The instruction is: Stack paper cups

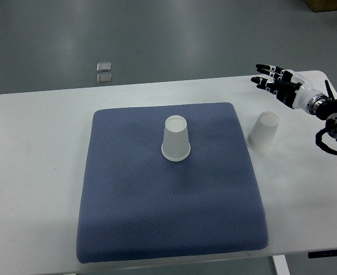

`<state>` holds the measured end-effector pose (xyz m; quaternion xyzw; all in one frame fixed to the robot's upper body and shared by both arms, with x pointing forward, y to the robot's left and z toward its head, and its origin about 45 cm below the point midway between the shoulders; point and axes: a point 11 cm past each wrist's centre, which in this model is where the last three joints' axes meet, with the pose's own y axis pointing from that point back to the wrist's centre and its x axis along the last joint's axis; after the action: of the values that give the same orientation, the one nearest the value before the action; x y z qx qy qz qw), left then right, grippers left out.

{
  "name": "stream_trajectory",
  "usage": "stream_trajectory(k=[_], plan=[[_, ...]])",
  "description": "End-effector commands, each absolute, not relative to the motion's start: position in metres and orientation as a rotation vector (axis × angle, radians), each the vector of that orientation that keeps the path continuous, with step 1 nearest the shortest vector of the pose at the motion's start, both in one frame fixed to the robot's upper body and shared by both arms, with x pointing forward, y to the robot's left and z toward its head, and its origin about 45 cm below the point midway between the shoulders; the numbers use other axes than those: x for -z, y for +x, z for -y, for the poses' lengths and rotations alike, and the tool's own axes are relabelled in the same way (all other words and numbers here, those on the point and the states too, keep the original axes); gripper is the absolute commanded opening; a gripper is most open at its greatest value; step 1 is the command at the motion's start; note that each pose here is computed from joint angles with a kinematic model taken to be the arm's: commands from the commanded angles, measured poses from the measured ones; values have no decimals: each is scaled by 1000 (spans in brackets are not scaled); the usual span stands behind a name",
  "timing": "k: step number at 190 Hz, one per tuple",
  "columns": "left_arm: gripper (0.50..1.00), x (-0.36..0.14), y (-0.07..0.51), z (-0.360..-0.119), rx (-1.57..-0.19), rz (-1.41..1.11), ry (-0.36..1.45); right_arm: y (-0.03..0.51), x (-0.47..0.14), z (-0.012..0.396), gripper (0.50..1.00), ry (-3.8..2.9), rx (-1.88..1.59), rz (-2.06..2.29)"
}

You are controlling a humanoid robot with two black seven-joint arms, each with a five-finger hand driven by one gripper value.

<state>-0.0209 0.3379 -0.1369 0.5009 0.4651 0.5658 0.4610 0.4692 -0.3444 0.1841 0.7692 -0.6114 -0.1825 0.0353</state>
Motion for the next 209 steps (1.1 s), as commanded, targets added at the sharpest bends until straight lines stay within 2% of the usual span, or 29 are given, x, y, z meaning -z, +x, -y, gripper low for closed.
stream_trajectory(k=[1,209], plan=[[1000,137,-20,-338,-1397,-1146,1228,470,-185,345,919,2364,557,1882],[1000,137,-21,-341,-1405,-1138,1232,470,-189,352,919,2364,556,1907]])
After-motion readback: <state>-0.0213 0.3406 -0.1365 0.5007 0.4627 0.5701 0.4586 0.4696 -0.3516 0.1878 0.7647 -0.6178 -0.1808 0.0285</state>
